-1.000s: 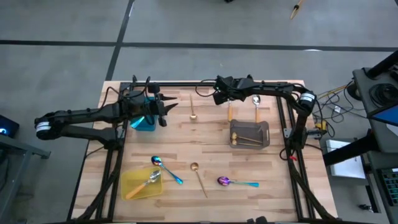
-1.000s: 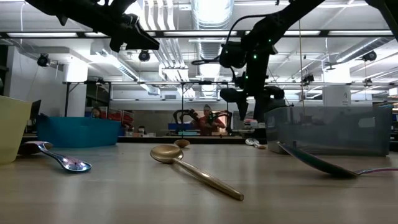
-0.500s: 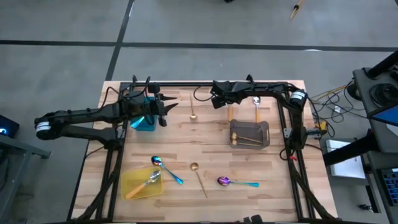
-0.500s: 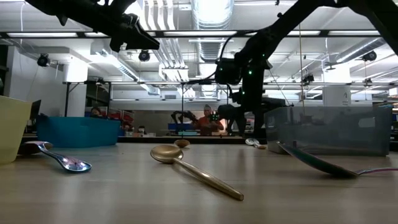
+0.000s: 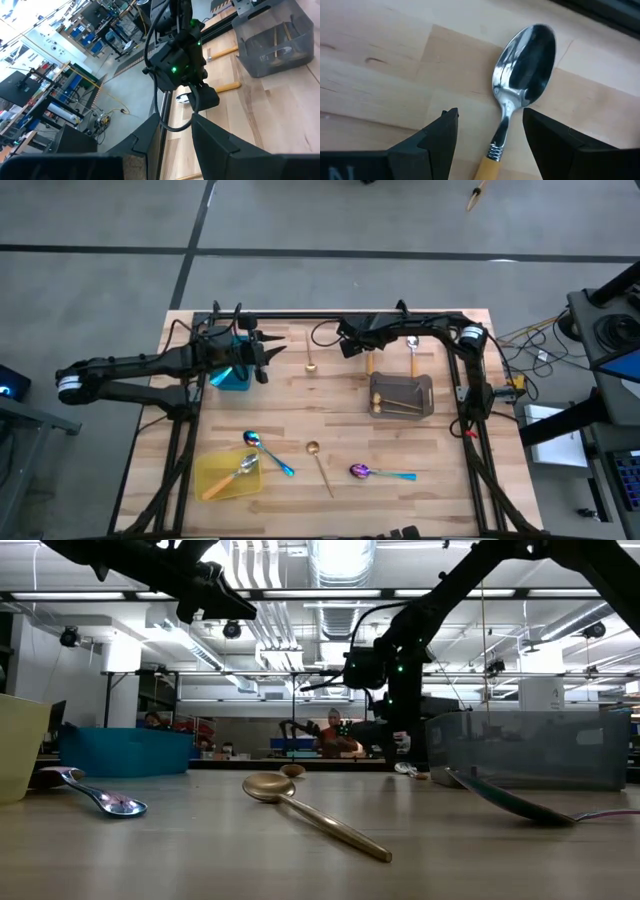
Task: Sort silverware by color (type)
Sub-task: Put the yellow spoon into the yellow bin
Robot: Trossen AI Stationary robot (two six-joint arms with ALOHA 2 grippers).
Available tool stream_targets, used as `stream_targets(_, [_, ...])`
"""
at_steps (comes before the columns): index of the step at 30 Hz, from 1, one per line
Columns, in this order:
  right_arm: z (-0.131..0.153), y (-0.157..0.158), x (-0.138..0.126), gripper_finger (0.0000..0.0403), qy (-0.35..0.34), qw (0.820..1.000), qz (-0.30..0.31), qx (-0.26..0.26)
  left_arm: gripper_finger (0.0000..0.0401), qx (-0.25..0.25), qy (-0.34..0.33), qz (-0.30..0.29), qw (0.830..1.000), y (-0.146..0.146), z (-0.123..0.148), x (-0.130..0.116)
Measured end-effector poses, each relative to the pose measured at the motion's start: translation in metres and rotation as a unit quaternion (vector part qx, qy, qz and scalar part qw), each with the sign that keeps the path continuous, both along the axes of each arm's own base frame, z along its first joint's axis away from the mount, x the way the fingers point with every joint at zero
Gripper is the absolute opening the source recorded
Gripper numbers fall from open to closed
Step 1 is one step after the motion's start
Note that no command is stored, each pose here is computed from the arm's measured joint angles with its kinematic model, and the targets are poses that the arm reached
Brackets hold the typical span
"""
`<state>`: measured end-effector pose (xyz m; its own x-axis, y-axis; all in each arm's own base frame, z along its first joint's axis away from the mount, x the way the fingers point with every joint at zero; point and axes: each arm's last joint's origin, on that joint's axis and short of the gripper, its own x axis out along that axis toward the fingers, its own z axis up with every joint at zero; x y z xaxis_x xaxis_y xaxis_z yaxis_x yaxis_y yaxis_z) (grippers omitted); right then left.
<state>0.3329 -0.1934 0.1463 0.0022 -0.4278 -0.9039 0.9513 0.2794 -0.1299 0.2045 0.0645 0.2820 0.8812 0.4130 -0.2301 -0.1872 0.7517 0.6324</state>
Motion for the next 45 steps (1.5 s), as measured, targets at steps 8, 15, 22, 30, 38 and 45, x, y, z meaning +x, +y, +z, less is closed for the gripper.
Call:
stream_targets(8, [-0.005,0.001,0.0,0.0214,0.0,1.0,-0.002,0.015,0.0093,0.0,0.0,0.0,1.0,0.0,0.0,0.0])
stream_targets(15, [-0.006,0.002,-0.001,0.0211,-0.003,0.999,-0.005,0.032,0.0093,0.0,0.0,0.0,1.0,0.0,0.0,0.0])
stream_targets(22, [-0.012,0.005,-0.005,0.0167,-0.008,0.999,-0.015,0.038,0.0093,0.0,0.001,-0.001,1.0,0.0,0.0,0.0])
stream_targets(30, [-0.013,0.004,-0.002,0.0082,-0.022,0.999,-0.007,0.032,0.0093,0.0,0.001,-0.001,1.0,0.0,0.0,0.0])
stream_targets(38, [-0.013,0.006,0.0,0.0024,-0.024,0.999,-0.002,0.027,0.0093,0.0,0.0,-0.001,1.0,0.0,0.0,0.0])
stream_targets(45, [-0.012,0.009,0.007,0.0024,-0.044,0.999,0.008,0.011,0.0093,0.0,0.0,-0.001,1.0,0.0,0.0,0.0])
